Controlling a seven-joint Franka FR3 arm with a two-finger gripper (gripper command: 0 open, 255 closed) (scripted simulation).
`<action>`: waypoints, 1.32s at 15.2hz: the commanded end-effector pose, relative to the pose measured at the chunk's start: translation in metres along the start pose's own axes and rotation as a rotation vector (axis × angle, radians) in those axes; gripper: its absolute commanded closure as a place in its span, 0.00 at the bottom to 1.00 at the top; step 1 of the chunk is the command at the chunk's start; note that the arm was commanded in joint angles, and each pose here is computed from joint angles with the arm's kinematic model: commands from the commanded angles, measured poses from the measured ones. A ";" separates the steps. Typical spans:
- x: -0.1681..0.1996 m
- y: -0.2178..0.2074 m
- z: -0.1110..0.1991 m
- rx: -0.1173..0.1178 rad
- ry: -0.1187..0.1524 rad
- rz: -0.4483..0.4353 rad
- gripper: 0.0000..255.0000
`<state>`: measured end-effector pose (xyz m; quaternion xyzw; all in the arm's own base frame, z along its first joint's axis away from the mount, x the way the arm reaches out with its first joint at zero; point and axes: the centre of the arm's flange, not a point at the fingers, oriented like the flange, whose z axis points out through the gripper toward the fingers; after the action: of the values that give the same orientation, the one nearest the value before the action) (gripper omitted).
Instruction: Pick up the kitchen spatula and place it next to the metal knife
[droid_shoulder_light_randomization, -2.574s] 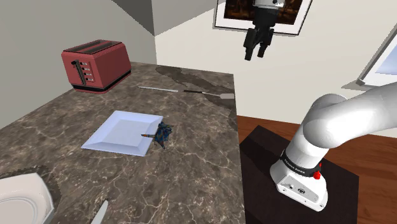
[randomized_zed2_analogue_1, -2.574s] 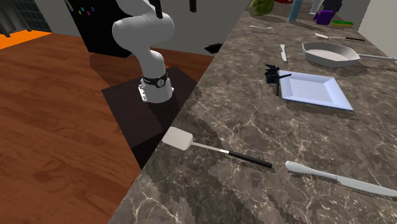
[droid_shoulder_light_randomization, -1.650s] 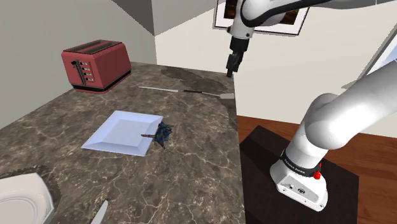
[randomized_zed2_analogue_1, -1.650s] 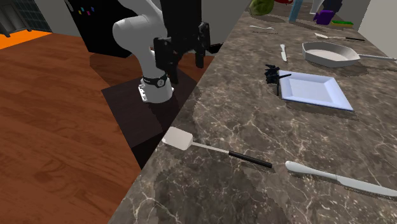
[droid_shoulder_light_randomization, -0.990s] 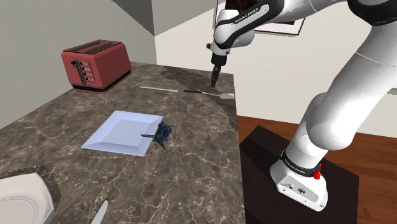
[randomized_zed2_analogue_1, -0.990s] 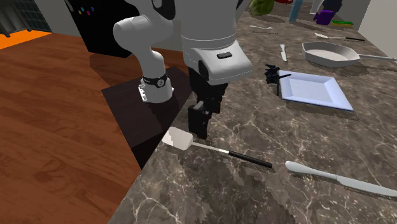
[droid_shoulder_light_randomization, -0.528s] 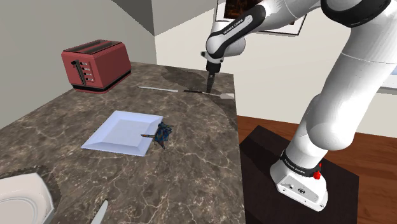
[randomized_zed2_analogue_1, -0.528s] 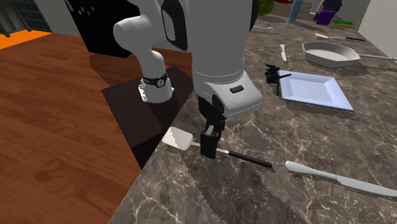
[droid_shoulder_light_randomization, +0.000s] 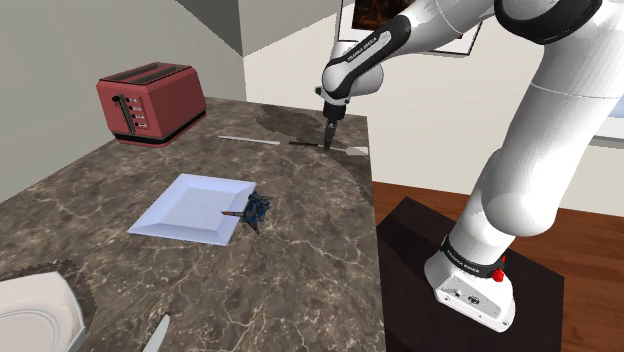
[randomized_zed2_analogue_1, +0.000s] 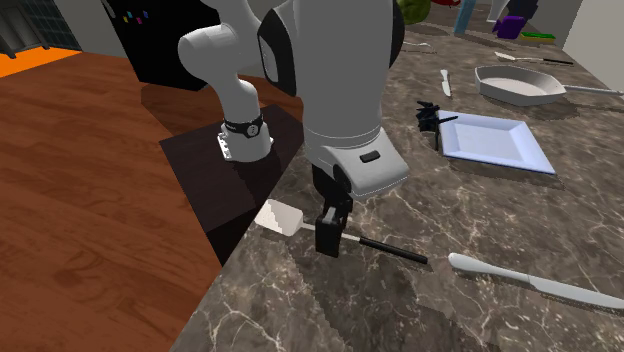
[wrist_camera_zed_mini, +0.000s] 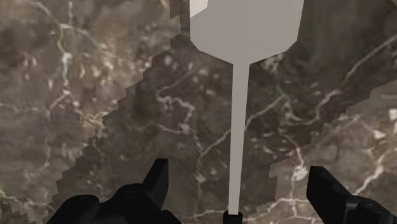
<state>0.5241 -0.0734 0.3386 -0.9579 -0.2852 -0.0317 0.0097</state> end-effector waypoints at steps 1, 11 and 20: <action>0.000 0.000 0.000 0.000 0.000 0.000 0.00; 0.000 0.000 0.000 0.000 0.000 0.000 1.00; 0.003 0.000 -0.042 0.000 0.000 0.000 1.00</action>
<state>0.5243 -0.0733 0.3749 -0.9579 -0.2852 -0.0320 0.0097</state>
